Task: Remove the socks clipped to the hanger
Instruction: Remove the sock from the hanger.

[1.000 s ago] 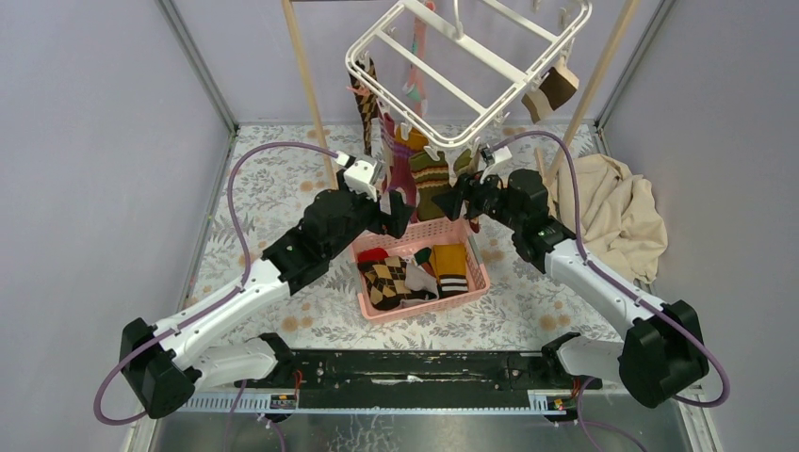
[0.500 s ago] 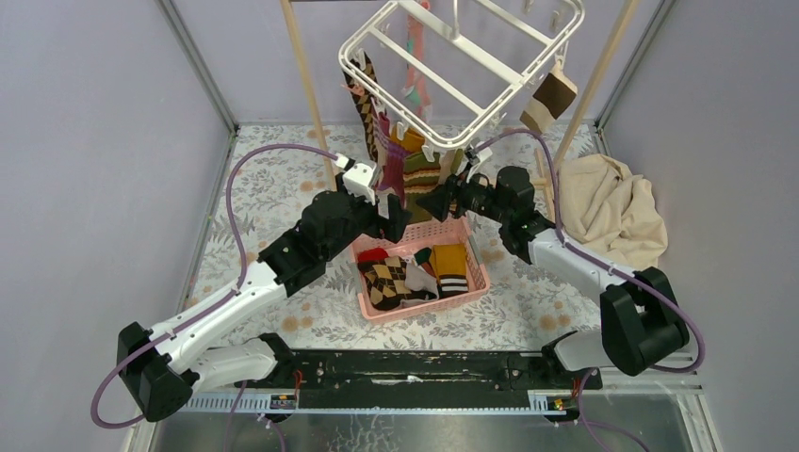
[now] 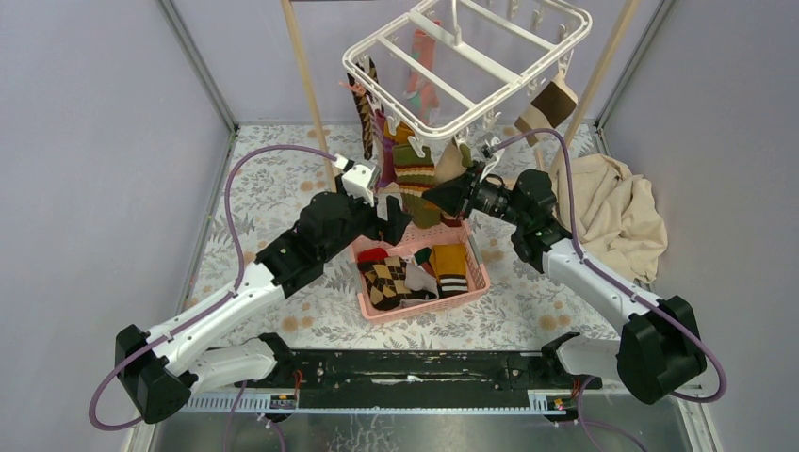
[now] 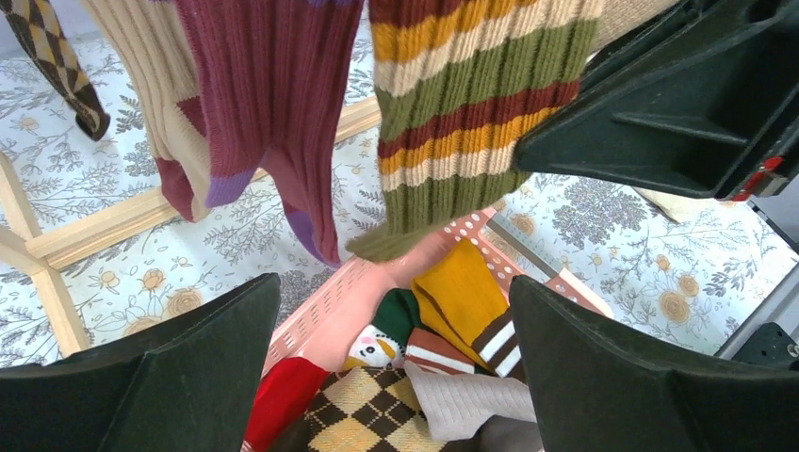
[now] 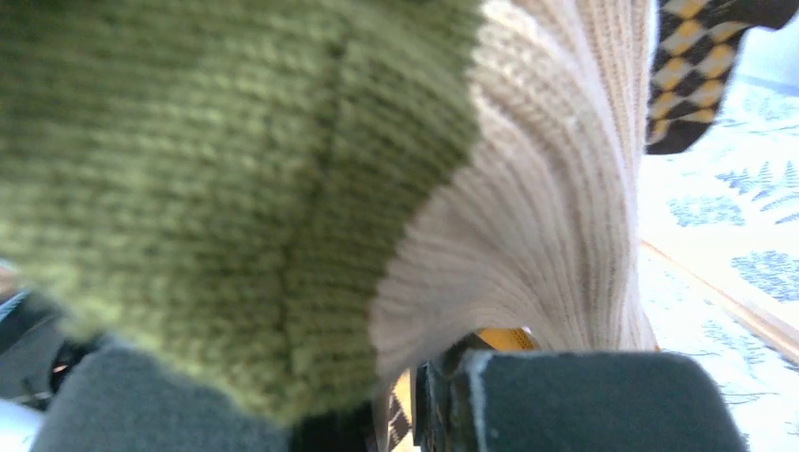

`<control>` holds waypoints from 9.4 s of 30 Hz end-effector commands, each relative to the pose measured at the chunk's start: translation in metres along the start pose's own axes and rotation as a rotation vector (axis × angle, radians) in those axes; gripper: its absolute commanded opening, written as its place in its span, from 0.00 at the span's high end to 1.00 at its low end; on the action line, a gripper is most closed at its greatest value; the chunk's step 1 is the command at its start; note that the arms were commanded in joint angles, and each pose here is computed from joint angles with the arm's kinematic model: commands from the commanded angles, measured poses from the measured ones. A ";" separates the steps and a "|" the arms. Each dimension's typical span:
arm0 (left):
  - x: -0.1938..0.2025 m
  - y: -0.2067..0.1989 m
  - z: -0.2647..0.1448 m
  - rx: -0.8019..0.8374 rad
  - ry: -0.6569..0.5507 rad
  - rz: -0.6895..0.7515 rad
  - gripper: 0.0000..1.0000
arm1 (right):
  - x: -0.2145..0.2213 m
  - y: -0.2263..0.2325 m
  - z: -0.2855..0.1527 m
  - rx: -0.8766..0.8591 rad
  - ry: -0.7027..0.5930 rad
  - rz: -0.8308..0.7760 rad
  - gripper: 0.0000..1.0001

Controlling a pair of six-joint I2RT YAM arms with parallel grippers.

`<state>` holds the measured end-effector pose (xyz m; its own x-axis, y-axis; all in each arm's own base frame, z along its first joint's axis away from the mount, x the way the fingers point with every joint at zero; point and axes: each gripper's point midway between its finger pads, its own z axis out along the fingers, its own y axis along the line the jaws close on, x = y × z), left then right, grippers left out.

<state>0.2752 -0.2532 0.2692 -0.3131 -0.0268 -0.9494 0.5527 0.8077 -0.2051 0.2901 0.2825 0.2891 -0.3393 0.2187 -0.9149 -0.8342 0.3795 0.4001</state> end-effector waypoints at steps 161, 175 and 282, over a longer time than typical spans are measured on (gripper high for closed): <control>-0.044 -0.024 -0.061 0.227 0.176 -0.219 0.75 | -0.144 0.002 -0.023 0.560 -0.586 0.038 0.89; -0.040 -0.016 -0.040 0.196 0.161 -0.221 0.39 | -0.121 -0.003 -0.029 0.569 -0.538 0.037 0.41; -0.087 0.013 -0.035 0.046 -0.008 -0.151 0.01 | 0.001 -0.002 0.047 0.160 -0.192 -0.042 1.00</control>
<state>0.2784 -0.2092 0.3118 -0.4753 -0.1211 -0.8714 0.4514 0.8166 -0.3597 0.3356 0.3277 0.2640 -0.2068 0.3552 -0.9117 -0.6911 0.6066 0.3930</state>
